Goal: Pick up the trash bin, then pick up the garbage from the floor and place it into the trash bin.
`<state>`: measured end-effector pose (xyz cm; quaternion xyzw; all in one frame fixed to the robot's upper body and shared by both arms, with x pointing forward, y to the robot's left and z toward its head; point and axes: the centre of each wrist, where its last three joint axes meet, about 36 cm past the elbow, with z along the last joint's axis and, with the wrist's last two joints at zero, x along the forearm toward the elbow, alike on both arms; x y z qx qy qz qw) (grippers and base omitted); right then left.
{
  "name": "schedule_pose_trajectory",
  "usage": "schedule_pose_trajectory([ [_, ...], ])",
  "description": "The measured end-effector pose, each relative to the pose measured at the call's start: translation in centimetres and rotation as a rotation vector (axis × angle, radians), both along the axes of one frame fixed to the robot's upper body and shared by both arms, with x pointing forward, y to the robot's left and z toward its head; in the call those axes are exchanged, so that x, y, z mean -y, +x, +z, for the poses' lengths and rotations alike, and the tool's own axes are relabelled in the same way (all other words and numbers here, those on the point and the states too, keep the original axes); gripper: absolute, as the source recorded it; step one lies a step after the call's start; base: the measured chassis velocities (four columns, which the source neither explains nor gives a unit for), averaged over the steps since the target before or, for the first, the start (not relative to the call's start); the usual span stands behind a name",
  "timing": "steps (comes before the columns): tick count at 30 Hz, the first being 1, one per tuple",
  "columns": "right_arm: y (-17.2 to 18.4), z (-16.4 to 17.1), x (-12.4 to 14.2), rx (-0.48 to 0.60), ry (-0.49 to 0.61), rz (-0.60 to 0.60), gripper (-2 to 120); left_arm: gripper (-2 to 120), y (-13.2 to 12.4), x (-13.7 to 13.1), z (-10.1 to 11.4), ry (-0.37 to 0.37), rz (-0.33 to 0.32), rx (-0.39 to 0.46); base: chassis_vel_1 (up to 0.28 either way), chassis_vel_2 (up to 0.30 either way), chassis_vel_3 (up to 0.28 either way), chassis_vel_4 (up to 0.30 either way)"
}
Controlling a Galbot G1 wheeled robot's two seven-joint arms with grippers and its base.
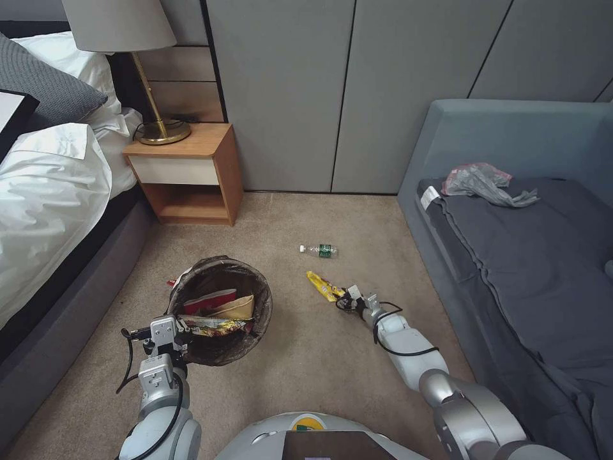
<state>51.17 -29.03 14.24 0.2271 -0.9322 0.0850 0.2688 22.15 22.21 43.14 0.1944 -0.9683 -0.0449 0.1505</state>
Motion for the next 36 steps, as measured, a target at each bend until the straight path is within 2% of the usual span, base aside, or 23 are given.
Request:
schedule_pose_trajectory([
  [1, 0.0, 0.0, 0.0, 0.000, 0.000, 0.000, 34, 0, 0.0, 0.0, 0.0, 0.000, 0.000, 0.000, 0.000, 0.000, 0.000, 0.000],
  [8, -0.3, -0.3, 0.4, -0.031, 0.001, -0.071, 6, 0, 0.0, 0.1, 0.0, -0.001, -0.002, 0.000, 0.000, 0.000, 0.000, 0.000],
  [11, -0.5, -0.3, 0.8, -0.031, -0.001, -0.075, 0, 0, -0.1, 0.1, 0.0, 0.000, -0.002, -0.001, 0.000, 0.000, 0.000, 0.000],
  [21, -0.6, -0.3, 1.0, -0.013, -0.003, -0.070, 0, 0, 0.0, 0.1, 0.2, -0.001, -0.005, 0.005, 0.000, 0.000, 0.000, 0.000],
  [28, -0.7, -0.1, 0.5, 0.057, -0.003, -0.058, 0, 0, 0.1, 0.1, 0.0, -0.003, -0.004, 0.007, 0.000, 0.000, 0.000, 0.000],
  [30, -0.5, 0.4, -0.2, 0.156, 0.010, -0.047, 0, 0, 0.2, 0.2, -0.3, -0.006, -0.006, -0.001, 0.000, 0.000, 0.000, 0.000],
  [33, -0.5, 0.7, -0.5, 0.195, 0.021, -0.043, 0, 0, 0.3, 0.2, -0.5, -0.007, -0.007, -0.003, 0.000, 0.000, 0.000, 0.000],
  [35, -1.0, 2.5, -1.8, 0.317, 0.096, -0.032, 0, 0, 0.3, 0.3, -0.9, -0.015, -0.013, -0.013, 0.000, 0.000, 0.000, 0.000],
  [36, -1.0, 2.5, -1.8, 0.317, 0.096, -0.032, 0, 0, 0.3, 0.3, -0.9, -0.015, -0.013, -0.013, 0.000, 0.000, 0.000, 0.000],
])
